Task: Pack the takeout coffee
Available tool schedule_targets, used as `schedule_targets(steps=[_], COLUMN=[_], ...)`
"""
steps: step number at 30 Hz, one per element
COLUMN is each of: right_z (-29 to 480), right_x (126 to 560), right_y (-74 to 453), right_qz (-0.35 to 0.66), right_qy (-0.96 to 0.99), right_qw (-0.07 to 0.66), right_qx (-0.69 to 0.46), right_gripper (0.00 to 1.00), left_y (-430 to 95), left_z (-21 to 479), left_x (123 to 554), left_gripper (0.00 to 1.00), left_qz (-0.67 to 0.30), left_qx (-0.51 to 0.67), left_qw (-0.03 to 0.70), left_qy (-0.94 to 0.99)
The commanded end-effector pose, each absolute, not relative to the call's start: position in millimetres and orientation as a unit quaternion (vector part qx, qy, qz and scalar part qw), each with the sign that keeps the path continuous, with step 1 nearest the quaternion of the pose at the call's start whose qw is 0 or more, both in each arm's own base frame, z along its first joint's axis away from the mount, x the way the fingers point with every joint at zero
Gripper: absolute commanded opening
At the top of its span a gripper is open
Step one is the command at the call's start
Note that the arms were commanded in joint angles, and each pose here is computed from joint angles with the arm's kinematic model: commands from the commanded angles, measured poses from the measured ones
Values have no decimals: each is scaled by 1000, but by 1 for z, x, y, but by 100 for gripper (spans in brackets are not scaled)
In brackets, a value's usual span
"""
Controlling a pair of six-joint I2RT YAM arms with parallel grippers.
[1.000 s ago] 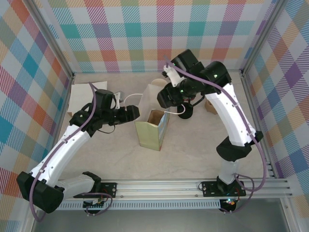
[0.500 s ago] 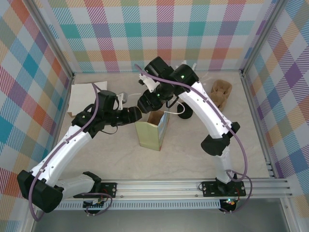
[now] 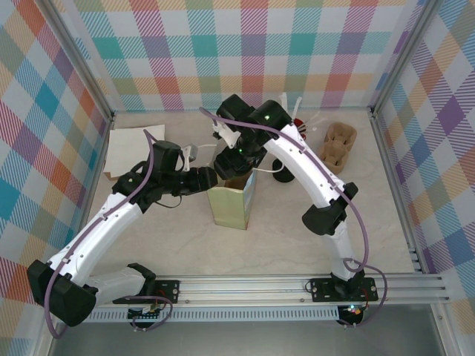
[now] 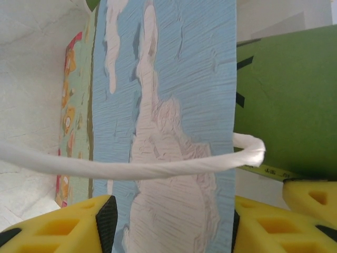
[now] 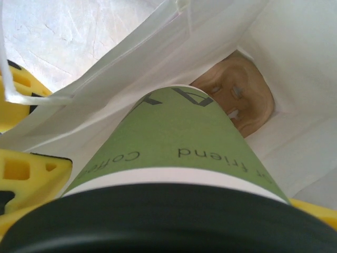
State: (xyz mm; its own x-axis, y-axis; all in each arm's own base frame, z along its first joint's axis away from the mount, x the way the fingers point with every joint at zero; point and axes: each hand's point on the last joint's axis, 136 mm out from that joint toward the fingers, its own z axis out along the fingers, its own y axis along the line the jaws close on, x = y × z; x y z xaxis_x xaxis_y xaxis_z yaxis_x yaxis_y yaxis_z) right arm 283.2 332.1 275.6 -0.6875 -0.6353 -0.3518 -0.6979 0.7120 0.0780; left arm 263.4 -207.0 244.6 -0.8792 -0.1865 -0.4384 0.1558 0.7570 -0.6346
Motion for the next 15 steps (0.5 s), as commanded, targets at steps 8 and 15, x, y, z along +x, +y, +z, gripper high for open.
schedule_targets(steps=[8, 15], right_z=[248, 240], right_x=[271, 268], right_y=[310, 309], right_qz=[46, 41], right_qy=[921, 919], right_qw=[82, 68], right_qx=[-379, -386], right_gripper=[80, 79], left_y=[-205, -200], left_z=[249, 270], left_x=[253, 252], left_gripper=[53, 62], left_qz=[-357, -365], left_qx=[-7, -12], left_qw=[252, 279], left_qy=[899, 888])
